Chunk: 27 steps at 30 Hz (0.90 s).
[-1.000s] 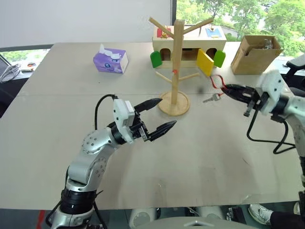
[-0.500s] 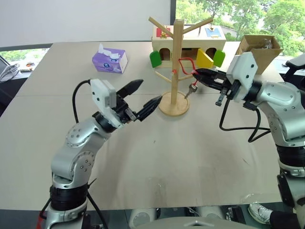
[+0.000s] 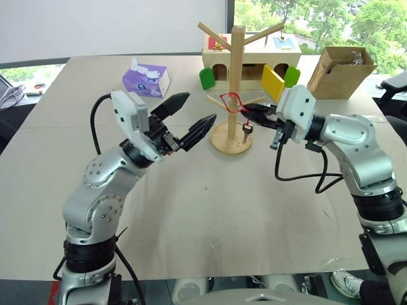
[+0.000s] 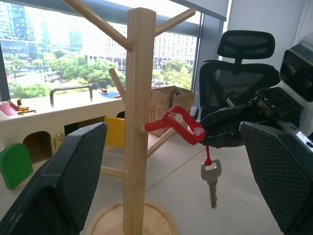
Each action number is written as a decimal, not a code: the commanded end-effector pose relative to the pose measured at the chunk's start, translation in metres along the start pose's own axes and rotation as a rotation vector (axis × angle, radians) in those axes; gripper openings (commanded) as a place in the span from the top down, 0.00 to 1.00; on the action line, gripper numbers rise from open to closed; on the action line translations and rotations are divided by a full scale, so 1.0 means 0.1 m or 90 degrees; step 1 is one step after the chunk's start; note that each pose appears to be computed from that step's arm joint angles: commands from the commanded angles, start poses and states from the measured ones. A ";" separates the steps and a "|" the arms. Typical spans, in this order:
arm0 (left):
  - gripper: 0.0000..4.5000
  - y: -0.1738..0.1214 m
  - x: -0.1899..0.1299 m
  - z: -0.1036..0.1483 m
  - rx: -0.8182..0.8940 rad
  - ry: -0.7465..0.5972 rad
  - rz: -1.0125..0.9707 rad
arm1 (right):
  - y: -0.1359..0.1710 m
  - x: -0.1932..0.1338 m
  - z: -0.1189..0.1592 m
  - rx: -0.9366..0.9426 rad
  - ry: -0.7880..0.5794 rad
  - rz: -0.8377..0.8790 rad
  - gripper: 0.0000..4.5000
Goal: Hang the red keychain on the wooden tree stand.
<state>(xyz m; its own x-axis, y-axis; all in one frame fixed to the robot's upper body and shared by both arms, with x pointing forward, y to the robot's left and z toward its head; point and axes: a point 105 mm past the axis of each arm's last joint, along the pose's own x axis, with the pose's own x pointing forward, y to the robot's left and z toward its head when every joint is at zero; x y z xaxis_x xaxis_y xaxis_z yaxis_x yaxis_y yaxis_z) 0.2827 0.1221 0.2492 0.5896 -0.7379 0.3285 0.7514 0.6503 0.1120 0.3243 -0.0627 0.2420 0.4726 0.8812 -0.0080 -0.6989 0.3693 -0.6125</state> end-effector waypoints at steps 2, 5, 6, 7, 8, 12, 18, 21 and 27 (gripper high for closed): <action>0.00 -0.09 0.04 0.12 0.023 -0.021 -0.025 | -0.12 0.09 0.18 -0.039 -0.030 -0.035 0.99; 0.00 -0.09 0.04 0.12 0.023 -0.022 -0.026 | -0.16 0.13 0.17 -0.039 -0.027 -0.050 0.99; 0.00 -0.09 0.05 0.12 0.023 -0.023 -0.026 | -0.17 0.14 0.16 -0.037 -0.027 -0.051 0.99; 0.00 -0.10 0.05 0.12 0.024 -0.022 -0.027 | -0.16 0.14 0.15 -0.033 -0.026 -0.046 0.99; 0.00 -0.10 0.05 0.12 0.024 -0.022 -0.027 | -0.15 0.14 0.14 -0.027 -0.028 -0.042 0.99; 0.00 -0.09 0.05 0.12 0.025 -0.021 -0.027 | -0.14 0.14 0.14 -0.014 -0.033 -0.035 0.61; 0.00 -0.07 0.05 0.09 0.027 -0.016 -0.018 | -0.18 0.09 0.13 -0.001 -0.044 -0.057 0.01; 0.00 0.06 0.03 0.01 0.033 -0.003 0.039 | -0.28 -0.11 0.03 0.044 -0.042 -0.114 0.01; 0.00 0.42 -0.11 -0.36 0.033 0.038 0.234 | -0.41 -0.67 -0.61 0.157 0.035 -0.326 0.01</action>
<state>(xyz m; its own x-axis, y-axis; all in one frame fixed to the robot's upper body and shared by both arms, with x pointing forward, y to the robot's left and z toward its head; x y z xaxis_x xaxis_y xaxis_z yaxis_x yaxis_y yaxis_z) 0.3160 0.1460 0.2156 0.8076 -0.5214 0.2754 0.5371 0.8432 0.0214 0.3526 -0.1351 0.2130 0.7562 0.6418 0.1276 -0.5614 0.7365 -0.3774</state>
